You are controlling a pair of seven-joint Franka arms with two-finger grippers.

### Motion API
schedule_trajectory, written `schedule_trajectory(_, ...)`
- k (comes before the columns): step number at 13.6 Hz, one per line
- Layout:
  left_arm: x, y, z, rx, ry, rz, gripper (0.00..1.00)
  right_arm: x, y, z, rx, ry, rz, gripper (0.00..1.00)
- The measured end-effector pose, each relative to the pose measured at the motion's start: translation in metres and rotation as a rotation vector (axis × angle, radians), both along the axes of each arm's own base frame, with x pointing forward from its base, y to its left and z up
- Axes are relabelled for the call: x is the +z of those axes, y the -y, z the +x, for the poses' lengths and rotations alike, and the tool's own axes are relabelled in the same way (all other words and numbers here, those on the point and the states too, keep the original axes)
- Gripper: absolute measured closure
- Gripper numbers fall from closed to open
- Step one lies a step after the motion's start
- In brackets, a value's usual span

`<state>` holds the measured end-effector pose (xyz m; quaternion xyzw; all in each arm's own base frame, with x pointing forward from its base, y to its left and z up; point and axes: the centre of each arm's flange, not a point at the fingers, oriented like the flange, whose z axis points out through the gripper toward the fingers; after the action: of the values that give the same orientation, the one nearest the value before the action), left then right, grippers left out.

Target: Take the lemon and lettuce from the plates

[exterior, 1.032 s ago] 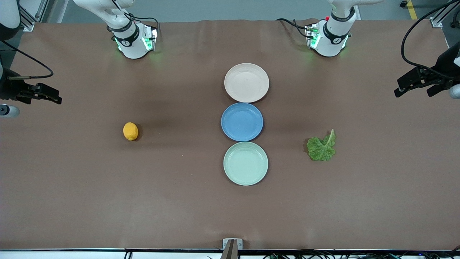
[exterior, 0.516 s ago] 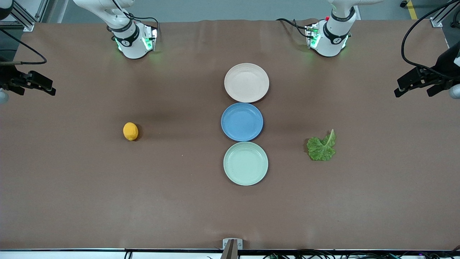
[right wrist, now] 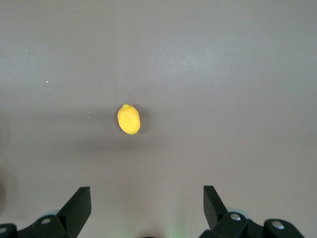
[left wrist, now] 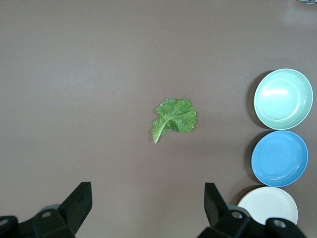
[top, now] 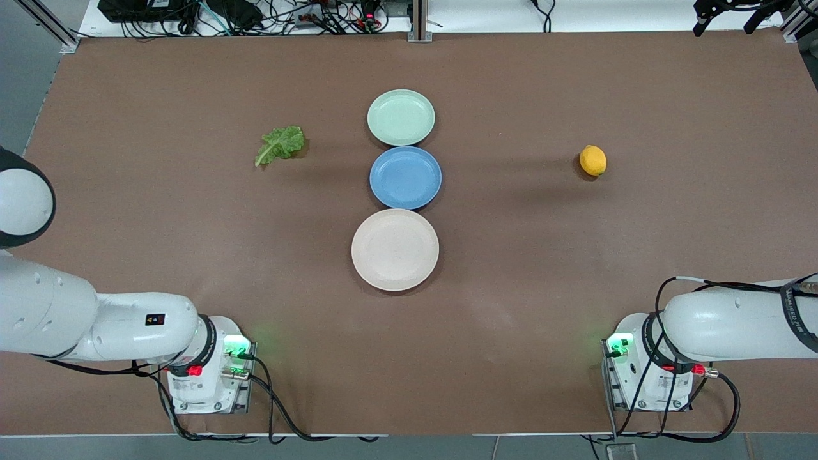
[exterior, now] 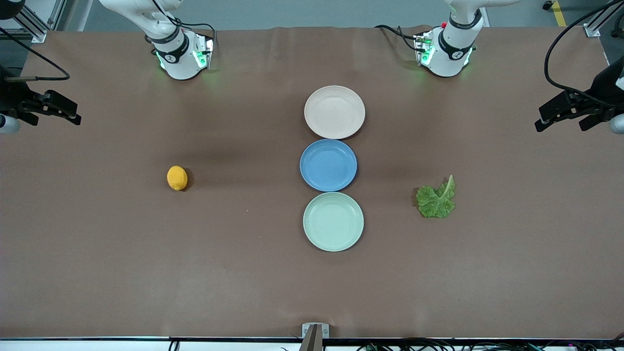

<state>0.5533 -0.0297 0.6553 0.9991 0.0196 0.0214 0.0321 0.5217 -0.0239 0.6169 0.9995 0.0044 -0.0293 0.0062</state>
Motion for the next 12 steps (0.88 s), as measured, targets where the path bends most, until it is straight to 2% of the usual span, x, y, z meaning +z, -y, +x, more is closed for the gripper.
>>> schedule_trajectory(6, 0.0, 0.0, 0.0, 0.0, 0.0, 0.0, 0.0, 0.004, 0.002, -0.01, -0.004, 0.048, 0.0, 0.0)
schedule_trajectory(9, 0.0, 0.0, 0.0, 0.0, 0.001, 0.0, 0.0, 0.008, 0.004, -0.002, -0.013, 0.057, -0.001, 0.0)
schedule_trajectory(12, 0.0, 0.0, 0.0, 0.0, 0.001, 0.0, 0.0, 0.003, 0.004, 0.01, -0.021, 0.043, 0.006, 0.0)
